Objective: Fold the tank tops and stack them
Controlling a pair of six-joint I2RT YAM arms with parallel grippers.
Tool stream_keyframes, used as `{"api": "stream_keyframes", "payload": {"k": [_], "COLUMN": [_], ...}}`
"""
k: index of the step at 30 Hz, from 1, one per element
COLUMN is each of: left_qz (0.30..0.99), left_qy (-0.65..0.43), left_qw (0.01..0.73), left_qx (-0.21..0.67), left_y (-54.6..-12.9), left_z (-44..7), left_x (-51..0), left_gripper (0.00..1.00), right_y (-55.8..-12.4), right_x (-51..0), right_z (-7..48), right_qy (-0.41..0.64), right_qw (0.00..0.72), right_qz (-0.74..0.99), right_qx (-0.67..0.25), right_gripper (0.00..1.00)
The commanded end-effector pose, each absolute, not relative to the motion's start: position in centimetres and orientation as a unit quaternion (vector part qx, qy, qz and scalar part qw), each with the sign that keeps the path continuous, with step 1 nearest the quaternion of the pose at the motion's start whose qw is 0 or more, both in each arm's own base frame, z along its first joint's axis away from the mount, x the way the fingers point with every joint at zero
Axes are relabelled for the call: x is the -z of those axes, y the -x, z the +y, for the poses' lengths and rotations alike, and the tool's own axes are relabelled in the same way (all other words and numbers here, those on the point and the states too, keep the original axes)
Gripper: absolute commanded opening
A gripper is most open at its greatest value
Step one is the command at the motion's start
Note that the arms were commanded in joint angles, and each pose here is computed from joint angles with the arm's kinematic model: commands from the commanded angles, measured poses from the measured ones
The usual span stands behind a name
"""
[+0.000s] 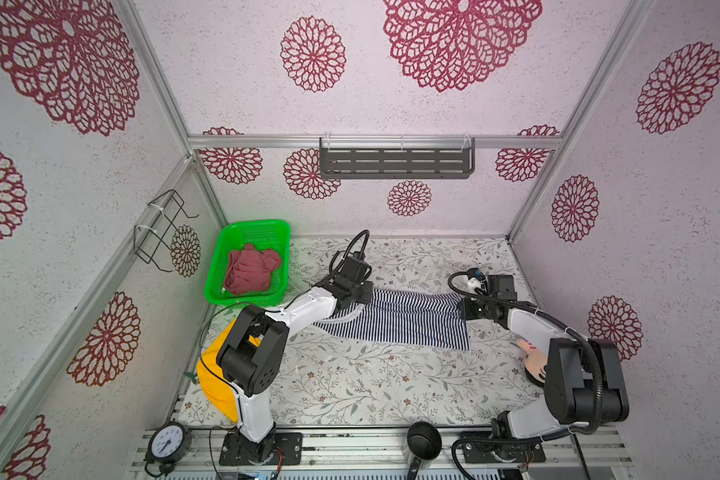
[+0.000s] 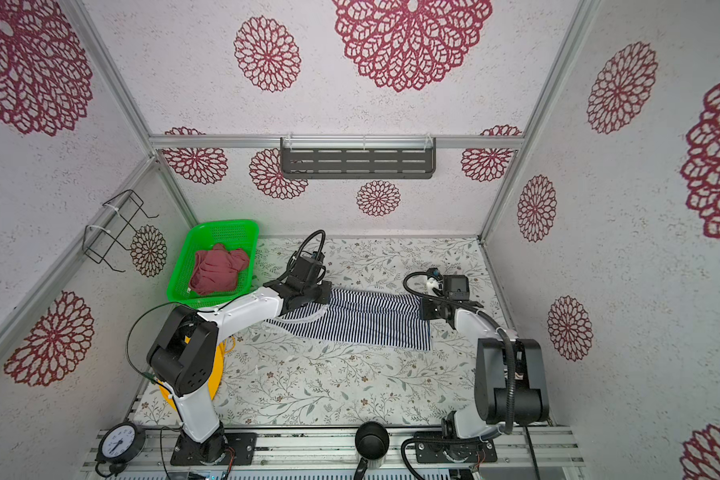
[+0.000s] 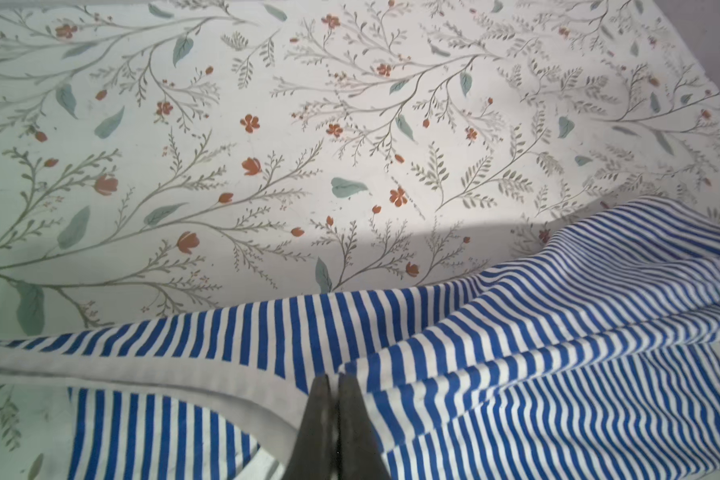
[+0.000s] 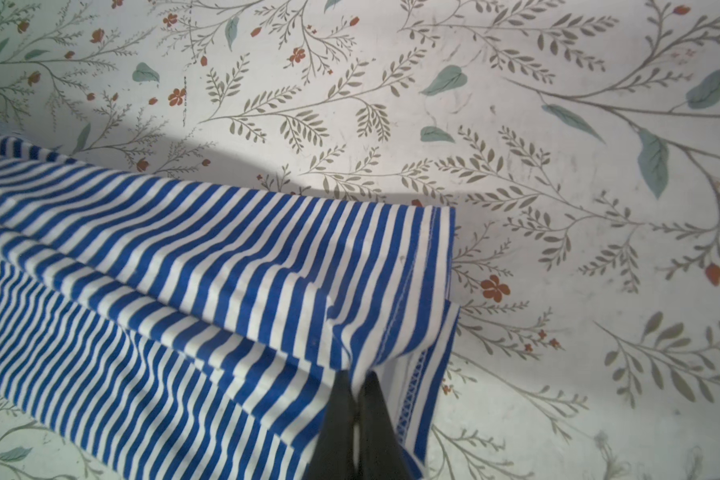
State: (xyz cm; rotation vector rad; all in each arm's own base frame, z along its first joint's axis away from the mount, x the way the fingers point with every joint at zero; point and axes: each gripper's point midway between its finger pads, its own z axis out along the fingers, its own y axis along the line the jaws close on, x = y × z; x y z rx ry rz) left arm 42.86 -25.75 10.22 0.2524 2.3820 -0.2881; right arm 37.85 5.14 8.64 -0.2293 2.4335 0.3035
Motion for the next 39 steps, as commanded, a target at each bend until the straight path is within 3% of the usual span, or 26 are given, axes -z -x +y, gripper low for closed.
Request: {"api": "stream_keyframes", "payload": {"k": [1, 9, 11, 14, 16, 18, 22, 30, 34, 39], "left_qz": [0.924, 0.932, 0.933, 0.933, 0.932, 0.929, 0.922, 0.927, 0.938, 0.949], "left_qy": [-0.081, -0.06, -0.058, -0.062, -0.062, -0.061, -0.057, -0.037, -0.028, -0.011], "left_qw": [0.359, 0.347, 0.345, 0.342, 0.344, 0.351, 0.365, 0.323, 0.297, 0.281], "left_qx": [0.102, 0.089, 0.086, 0.095, 0.097, 0.1, 0.116, 0.188, 0.178, 0.143], "left_y": [-42.1, -41.1, -40.8, -40.1, -39.7, -39.4, -40.0, -41.3, -40.1, -38.4], "left_z": [-24.9, -23.9, -23.5, -23.5, -23.3, -23.2, -23.9, -30.1, -30.0, -27.4], "left_x": [-10.1, -8.2, -8.1, -8.1, -8.6, -9.5, -11.7, -9.1, -6.7, -4.1], "left_gripper": [0.0, 0.0, 0.01, 0.26, 0.42, 0.5, 0.55, 0.51, 0.48, 0.49], "right_y": [-37.3, -34.6, -34.0, -33.2, -33.0, -33.0, -33.4, -34.7, -34.7, -33.7], "right_x": [-9.8, -7.7, -7.5, -7.7, -8.2, -9.3, -11.3, -9.1, -6.7, -3.7], "right_z": [4.4, 4.4, 4.2, 4.0, 3.8, 3.6, 3.9, 9.4, 10.0, 7.0], "right_qy": [0.061, 0.024, 0.013, -0.005, -0.016, -0.024, -0.047, -0.064, -0.092, -0.123], "right_qw": [0.345, 0.305, 0.297, 0.295, 0.3, 0.311, 0.333, 0.288, 0.261, 0.221], "right_qz": [0.931, 0.945, 0.948, 0.949, 0.947, 0.944, 0.935, 0.945, 0.95, 0.965], "right_qx": [-0.105, -0.117, -0.114, -0.114, -0.113, -0.108, -0.115, -0.141, -0.144, -0.067], "right_gripper": [0.0, 0.0, 0.04, 0.3, 0.39, 0.46, 0.45, 0.28, 0.22, 0.19]}}
